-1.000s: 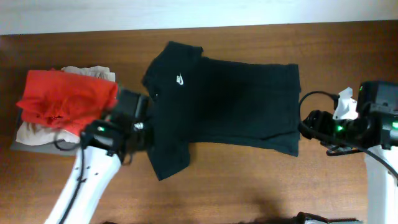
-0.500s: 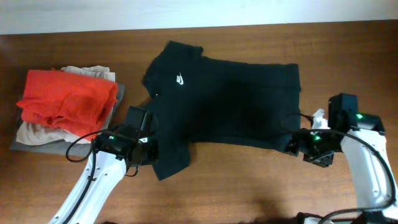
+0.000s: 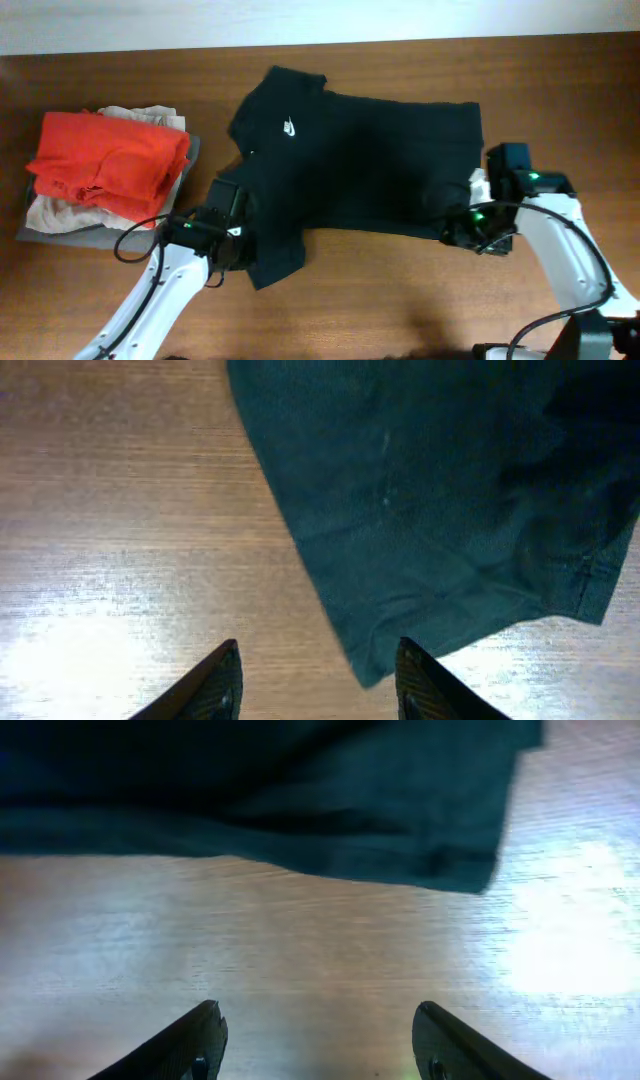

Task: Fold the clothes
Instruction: 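Move both grippers to the t-shirt's lower hem corners and grasp them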

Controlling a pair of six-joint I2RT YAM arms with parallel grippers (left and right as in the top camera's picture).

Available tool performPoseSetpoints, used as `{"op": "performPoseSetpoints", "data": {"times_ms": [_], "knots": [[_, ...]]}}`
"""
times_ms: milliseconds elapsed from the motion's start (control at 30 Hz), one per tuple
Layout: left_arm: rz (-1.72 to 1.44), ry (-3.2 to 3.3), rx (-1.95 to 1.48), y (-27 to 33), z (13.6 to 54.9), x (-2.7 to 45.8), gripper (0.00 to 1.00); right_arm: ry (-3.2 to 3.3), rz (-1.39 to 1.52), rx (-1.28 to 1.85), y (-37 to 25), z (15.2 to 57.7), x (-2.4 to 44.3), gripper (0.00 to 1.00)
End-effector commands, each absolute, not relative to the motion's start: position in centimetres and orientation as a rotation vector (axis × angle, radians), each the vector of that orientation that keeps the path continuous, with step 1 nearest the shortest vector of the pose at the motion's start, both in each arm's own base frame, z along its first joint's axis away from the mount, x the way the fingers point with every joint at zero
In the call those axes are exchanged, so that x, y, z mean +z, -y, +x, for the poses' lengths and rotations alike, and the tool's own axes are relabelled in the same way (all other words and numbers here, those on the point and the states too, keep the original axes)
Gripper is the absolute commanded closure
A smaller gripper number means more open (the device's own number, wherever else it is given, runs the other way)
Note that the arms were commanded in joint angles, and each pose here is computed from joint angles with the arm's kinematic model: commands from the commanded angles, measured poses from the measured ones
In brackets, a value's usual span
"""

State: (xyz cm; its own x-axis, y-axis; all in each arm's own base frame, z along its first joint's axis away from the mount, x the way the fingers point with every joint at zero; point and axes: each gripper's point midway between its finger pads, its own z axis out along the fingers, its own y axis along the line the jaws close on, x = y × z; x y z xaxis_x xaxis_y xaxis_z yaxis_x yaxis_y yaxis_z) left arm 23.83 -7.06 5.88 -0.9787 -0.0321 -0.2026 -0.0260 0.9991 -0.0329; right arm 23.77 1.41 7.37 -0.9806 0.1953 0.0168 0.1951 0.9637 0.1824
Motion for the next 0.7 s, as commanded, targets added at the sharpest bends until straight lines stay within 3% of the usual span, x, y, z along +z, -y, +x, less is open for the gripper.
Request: {"op": "performPoseSetpoints", "data": {"times_ms": [0, 333, 667], "knots": [[-0.018, -2.919, -0.032, 6.9, 24.3, 5.6, 0.50, -3.141, 0.125, 0.143, -2.3, 23.5, 7.0, 0.34], [-0.010, -2.951, -0.028, 7.0, 24.2, 4.8, 0.49, -3.063, 0.626, 0.162, -1.0, 24.3, 7.0, 0.24], [0.354, -3.058, -0.239, 10.0, 23.0, 1.8, 0.48, -3.009, 0.839, 0.295, 1.0, 24.4, 7.2, 0.12]]}}
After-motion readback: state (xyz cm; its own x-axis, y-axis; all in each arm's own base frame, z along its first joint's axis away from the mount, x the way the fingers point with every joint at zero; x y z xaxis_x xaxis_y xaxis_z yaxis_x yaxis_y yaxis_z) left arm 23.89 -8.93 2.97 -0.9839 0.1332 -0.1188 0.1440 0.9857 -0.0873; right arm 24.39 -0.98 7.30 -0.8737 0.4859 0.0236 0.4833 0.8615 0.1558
